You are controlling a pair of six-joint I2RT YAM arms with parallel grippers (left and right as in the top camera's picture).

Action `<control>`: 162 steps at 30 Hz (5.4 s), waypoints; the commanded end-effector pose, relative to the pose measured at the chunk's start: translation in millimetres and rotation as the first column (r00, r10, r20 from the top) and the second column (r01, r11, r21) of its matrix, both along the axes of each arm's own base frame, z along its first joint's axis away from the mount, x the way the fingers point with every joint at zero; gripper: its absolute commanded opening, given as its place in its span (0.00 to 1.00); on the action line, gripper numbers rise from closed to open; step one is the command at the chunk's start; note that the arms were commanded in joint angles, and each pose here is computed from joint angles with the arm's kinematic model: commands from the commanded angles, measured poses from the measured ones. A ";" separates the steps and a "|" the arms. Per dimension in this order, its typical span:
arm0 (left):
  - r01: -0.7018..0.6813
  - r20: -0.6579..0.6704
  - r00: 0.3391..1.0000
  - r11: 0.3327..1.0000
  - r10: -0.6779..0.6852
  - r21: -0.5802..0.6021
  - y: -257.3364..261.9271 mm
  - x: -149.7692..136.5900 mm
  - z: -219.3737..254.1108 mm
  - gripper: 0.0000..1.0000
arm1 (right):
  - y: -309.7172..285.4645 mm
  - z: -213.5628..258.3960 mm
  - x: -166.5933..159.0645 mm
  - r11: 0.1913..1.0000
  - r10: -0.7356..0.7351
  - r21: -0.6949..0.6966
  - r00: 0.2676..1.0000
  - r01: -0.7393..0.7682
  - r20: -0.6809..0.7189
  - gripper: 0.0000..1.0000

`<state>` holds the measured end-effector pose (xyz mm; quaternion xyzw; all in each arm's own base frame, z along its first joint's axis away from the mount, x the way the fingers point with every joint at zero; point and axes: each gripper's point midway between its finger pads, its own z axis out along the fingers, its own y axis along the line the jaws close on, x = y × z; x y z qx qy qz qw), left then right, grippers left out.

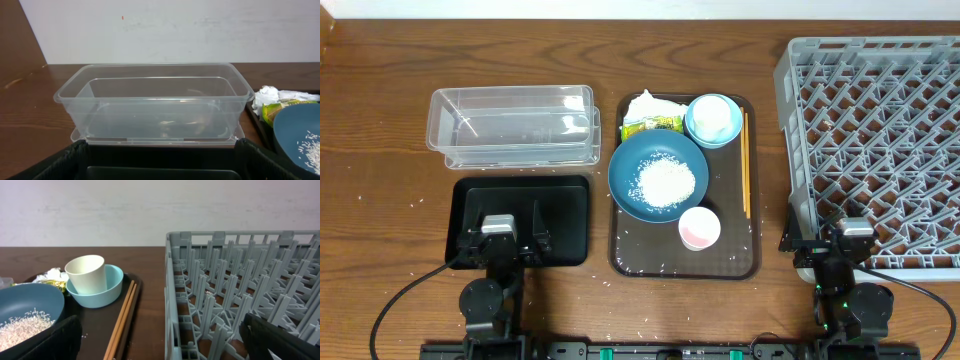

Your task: Sort waste into correct bins and load items into the dishwasher rack

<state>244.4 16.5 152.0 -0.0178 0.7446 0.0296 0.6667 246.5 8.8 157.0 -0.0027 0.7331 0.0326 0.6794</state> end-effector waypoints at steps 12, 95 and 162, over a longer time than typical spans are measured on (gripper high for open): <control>-0.014 -0.052 0.999 1.000 0.015 0.015 3.2 -0.9 -16.6 0.95 | 1.9 -0.3 -0.4 1.000 0.005 -0.013 1.000 -0.005 0.001 0.99; 0.694 -0.043 0.680 0.662 -0.732 -0.284 -123.9 54.9 150.2 0.95 | 1.9 -0.3 -0.4 1.000 0.005 -0.013 1.000 -0.005 0.001 0.99; 0.451 -0.892 0.206 0.848 -0.402 -0.278 -328.8 73.0 -29.1 0.95 | 1.9 -0.3 -0.4 1.000 0.005 -0.013 1.000 -0.005 0.001 0.99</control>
